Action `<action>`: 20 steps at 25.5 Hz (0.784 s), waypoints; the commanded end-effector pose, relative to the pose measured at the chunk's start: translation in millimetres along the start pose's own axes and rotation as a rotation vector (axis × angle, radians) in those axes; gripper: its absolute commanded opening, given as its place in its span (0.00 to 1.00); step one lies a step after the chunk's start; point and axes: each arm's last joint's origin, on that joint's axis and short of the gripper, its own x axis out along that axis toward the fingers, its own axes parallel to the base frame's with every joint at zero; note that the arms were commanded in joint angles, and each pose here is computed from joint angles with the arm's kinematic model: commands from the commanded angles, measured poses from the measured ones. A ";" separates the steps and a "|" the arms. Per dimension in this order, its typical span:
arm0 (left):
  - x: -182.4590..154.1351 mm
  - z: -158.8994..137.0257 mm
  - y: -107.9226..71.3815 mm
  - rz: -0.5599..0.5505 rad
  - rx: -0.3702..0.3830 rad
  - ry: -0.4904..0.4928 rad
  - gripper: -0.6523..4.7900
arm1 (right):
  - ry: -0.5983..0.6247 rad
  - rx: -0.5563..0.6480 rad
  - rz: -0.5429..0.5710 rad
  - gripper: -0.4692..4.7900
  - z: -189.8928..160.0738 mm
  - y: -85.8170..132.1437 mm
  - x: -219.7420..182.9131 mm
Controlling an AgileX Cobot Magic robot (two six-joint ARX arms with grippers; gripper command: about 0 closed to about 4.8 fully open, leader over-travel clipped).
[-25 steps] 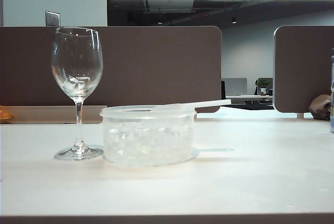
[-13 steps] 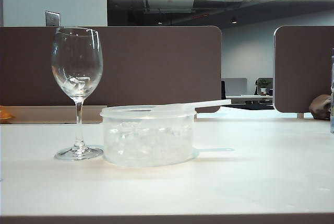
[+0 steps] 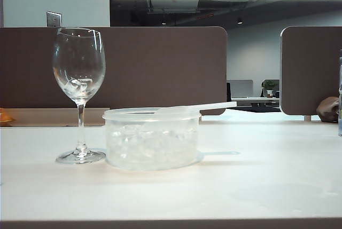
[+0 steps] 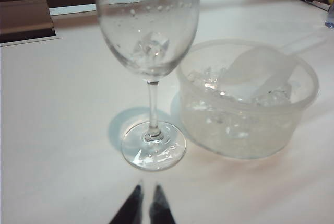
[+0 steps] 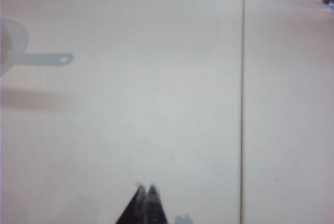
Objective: Pick up an ice shovel filled with ice cubes and pour the ice from the shovel into the glass.
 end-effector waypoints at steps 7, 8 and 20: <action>0.0 1.0 0.1 0.000 -0.004 -0.009 0.17 | -0.043 -0.039 -0.077 0.08 3.2 -1.4 -3.5; 0.0 1.0 0.1 0.000 -0.004 -0.009 0.17 | -0.051 -0.040 -0.077 0.08 3.6 -1.3 -3.9; 0.0 1.0 0.1 0.000 -0.004 -0.009 0.17 | -0.177 -0.054 -0.078 0.08 11.4 0.0 -11.9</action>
